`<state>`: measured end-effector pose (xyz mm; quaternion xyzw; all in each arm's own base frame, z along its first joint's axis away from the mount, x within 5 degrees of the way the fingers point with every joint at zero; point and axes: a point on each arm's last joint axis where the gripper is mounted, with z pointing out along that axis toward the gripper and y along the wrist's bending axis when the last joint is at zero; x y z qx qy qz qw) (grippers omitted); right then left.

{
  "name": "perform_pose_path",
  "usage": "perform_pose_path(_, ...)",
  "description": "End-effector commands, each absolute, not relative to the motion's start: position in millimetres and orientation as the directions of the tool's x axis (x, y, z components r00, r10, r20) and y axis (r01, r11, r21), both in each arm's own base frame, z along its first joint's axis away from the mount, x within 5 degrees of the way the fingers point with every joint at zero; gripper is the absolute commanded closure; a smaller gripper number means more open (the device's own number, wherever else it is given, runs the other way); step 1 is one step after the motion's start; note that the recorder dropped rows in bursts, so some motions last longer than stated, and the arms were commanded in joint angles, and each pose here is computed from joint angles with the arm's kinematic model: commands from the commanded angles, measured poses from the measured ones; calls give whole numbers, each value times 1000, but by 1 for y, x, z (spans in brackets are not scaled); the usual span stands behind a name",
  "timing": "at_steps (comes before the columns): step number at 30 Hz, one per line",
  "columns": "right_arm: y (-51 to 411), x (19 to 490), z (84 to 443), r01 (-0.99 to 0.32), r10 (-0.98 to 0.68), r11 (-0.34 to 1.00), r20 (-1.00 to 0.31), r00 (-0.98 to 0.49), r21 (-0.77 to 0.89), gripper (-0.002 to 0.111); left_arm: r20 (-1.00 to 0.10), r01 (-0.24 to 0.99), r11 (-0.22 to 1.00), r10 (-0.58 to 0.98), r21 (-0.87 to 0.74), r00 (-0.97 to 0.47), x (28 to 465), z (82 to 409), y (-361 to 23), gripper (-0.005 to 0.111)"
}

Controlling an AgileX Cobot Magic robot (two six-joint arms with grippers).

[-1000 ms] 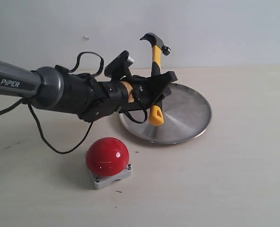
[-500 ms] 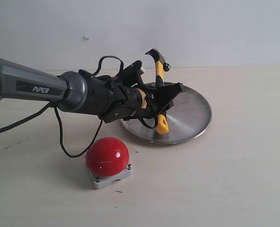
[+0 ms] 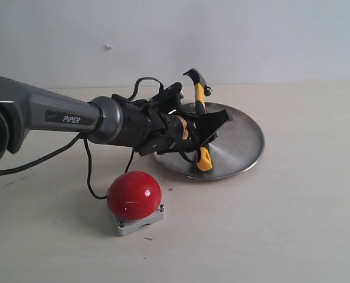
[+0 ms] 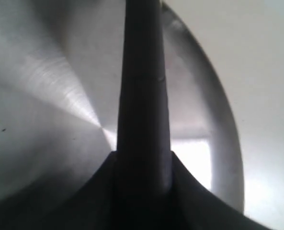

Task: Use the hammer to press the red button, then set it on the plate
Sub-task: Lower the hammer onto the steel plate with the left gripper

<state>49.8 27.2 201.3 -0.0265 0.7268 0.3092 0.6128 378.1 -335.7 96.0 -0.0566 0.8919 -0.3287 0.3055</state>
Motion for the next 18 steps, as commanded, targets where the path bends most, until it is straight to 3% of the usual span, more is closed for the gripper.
perform_pose_path(1,27,50,201,-423,337,808,-911,-237,409,108,-542,158,748,-302,-644,-784,382,112,-339,107)
perform_pose_path(18,27,50,201,-423,337,808,-911,-237,409,108,-537,140,764,-299,-630,-789,382,110,-338,107)
